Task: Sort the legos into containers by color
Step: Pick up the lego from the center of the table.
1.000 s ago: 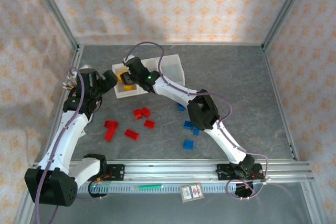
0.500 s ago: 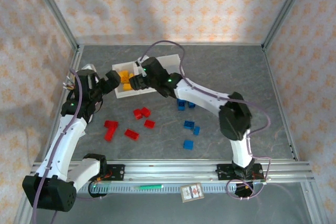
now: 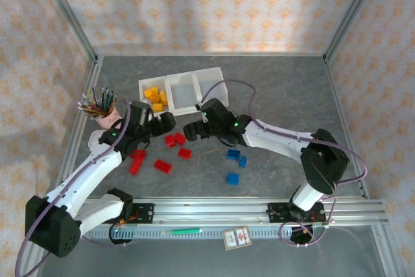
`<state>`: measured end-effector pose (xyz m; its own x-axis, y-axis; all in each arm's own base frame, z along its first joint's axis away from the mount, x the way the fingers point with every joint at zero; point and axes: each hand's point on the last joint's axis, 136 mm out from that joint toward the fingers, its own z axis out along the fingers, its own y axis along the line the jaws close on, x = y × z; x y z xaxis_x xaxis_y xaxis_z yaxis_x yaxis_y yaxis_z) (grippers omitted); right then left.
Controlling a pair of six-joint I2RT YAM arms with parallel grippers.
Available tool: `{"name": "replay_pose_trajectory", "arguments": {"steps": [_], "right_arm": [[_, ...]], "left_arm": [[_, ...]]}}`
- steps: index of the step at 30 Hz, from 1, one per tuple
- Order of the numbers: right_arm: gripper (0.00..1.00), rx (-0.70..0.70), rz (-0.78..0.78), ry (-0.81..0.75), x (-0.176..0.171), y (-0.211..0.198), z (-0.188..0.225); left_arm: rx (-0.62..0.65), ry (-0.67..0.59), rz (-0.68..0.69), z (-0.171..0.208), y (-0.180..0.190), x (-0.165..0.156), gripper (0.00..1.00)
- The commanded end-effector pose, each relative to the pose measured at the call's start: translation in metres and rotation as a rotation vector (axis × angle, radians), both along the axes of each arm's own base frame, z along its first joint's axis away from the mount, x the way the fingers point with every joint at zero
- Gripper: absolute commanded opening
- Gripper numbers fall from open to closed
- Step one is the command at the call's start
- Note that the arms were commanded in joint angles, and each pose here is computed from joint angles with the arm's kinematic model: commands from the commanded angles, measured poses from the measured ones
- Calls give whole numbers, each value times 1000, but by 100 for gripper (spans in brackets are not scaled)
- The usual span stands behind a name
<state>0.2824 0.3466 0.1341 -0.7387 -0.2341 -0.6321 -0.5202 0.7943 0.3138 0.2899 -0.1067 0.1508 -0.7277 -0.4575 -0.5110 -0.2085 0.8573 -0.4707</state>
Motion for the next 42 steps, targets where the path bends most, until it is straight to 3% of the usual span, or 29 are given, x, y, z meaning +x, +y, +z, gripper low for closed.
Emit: {"name": "replay_pose_trajectory", "arguments": {"steps": [1, 13, 22, 33, 42], "right_arm": [[100, 65, 10, 48, -13, -6, 5], [100, 85, -18, 121, -15, -36, -19], [100, 104, -48, 119, -11, -51, -22], [100, 110, -78, 119, -7, -64, -27], [100, 145, -106, 147, -2, -76, -32]], "left_arm": [[-16, 37, 24, -24, -11, 0, 88], [28, 128, -36, -70, -50, 13, 72], [73, 164, -57, -89, -59, 20, 60], [153, 189, -86, -100, -67, 39, 55], [243, 242, -102, -121, -62, 36, 44]]}}
